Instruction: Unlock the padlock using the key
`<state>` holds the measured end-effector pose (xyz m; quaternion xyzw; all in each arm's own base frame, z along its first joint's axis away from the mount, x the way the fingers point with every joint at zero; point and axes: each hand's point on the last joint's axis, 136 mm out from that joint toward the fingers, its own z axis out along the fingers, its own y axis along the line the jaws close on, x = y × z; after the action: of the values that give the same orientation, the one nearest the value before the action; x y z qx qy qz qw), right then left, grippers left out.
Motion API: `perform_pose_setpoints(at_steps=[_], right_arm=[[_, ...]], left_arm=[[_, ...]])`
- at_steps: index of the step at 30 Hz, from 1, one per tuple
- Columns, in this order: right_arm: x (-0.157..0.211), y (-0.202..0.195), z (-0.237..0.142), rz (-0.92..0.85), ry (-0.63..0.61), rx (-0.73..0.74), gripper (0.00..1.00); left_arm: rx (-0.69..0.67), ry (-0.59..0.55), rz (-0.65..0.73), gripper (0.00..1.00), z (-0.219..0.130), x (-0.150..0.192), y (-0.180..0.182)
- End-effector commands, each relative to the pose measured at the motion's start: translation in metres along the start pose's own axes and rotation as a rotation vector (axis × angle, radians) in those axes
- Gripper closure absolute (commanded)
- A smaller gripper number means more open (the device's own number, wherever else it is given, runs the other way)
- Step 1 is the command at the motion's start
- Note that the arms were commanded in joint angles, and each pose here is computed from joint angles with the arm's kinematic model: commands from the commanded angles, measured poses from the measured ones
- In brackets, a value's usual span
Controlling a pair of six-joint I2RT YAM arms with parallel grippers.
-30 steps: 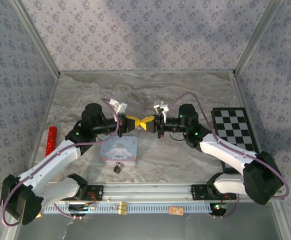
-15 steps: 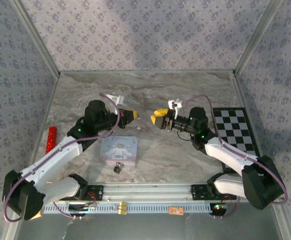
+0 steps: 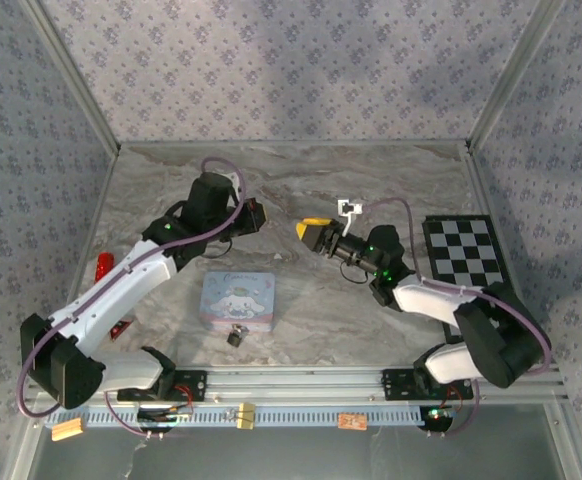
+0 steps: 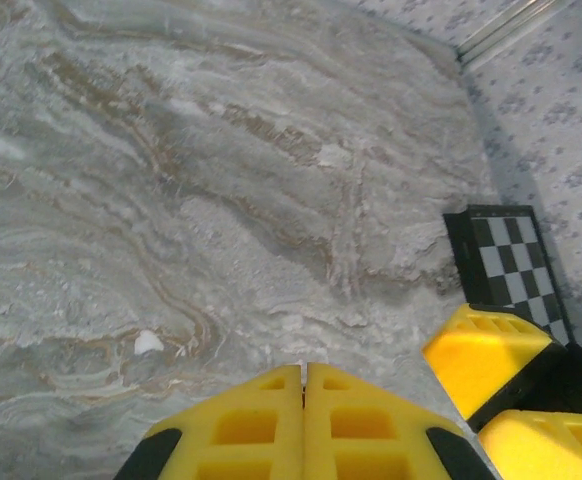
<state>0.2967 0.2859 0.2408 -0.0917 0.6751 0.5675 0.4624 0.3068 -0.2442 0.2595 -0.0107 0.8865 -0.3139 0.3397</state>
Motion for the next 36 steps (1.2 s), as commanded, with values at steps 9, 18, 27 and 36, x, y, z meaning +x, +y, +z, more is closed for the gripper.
perform_pose_setpoints(at_steps=[9,18,27,36], right_arm=[[0.005,0.015,0.021,0.232,-0.045,-0.086,0.35],[0.003,0.032,0.026,0.22,-0.048,-0.199,0.36],[-0.017,0.047,0.015,0.192,-0.097,-0.231,0.34],[-0.033,0.07,0.012,0.164,-0.114,-0.295,0.44]], left_arm=[[0.078,-0.008,0.0,1.0,-0.005,-0.002,-0.027],[0.258,-0.021,-0.045,1.0,-0.016,-0.003,-0.057],[0.368,-0.02,-0.078,1.0,-0.019,-0.003,-0.069],[0.39,-0.029,-0.076,1.0,-0.026,-0.006,-0.073]])
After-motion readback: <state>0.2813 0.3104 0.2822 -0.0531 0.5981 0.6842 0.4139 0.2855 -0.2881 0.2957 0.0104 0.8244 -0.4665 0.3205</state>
